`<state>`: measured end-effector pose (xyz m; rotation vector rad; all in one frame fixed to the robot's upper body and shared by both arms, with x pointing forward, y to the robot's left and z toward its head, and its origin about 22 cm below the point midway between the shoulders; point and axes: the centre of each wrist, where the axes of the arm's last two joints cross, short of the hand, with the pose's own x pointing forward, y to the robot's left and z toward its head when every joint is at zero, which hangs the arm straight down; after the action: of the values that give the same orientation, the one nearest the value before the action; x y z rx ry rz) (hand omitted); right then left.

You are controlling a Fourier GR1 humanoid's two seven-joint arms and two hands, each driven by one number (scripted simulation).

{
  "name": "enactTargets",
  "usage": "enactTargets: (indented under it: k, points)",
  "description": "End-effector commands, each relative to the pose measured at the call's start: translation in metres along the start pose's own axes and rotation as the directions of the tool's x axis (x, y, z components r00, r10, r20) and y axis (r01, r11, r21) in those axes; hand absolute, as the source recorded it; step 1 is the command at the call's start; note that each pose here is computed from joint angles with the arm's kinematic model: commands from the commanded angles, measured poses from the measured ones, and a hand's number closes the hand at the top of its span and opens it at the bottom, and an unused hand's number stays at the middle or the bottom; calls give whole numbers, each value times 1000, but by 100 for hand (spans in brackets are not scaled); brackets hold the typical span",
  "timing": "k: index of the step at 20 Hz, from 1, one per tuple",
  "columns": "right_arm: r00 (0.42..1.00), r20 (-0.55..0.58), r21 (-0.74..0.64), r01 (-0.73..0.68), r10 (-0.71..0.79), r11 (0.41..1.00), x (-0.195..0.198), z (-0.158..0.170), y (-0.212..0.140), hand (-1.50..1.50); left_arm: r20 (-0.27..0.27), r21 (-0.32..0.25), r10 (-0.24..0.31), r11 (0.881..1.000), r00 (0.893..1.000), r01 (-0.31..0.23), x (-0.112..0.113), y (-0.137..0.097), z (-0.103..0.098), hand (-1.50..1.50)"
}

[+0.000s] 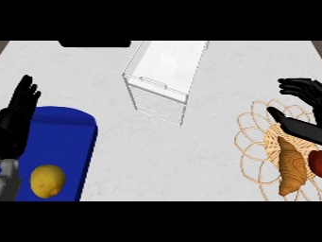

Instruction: Pick the croissant from the placemat and place it in the tiered shelf

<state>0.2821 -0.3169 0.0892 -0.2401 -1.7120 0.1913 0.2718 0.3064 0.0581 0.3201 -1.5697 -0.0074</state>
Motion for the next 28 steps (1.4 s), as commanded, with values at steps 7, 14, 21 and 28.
enactTargets:
  k: [7, 14, 21, 28]
  points:
    - [992, 0, 321, -117, 124, 940, 65, 15, -68, -150, 21, 16, 75, 997, 997, -75, 12, -24, 21, 0]
    - [827, -2, 560, -465, 562, 686, 118, 27, -43, -150, 15, -11, 80, 997, 997, -80, 7, -23, 25, 0]
    - [486, 65, 542, -751, 872, 378, 148, 45, 3, -150, 27, -28, 87, 996, 996, -86, 12, -37, 18, 0]
    - [351, 2, 584, -761, 937, 283, 125, 50, 48, -150, 22, -21, 75, 997, 997, -75, 15, -50, 17, 0]
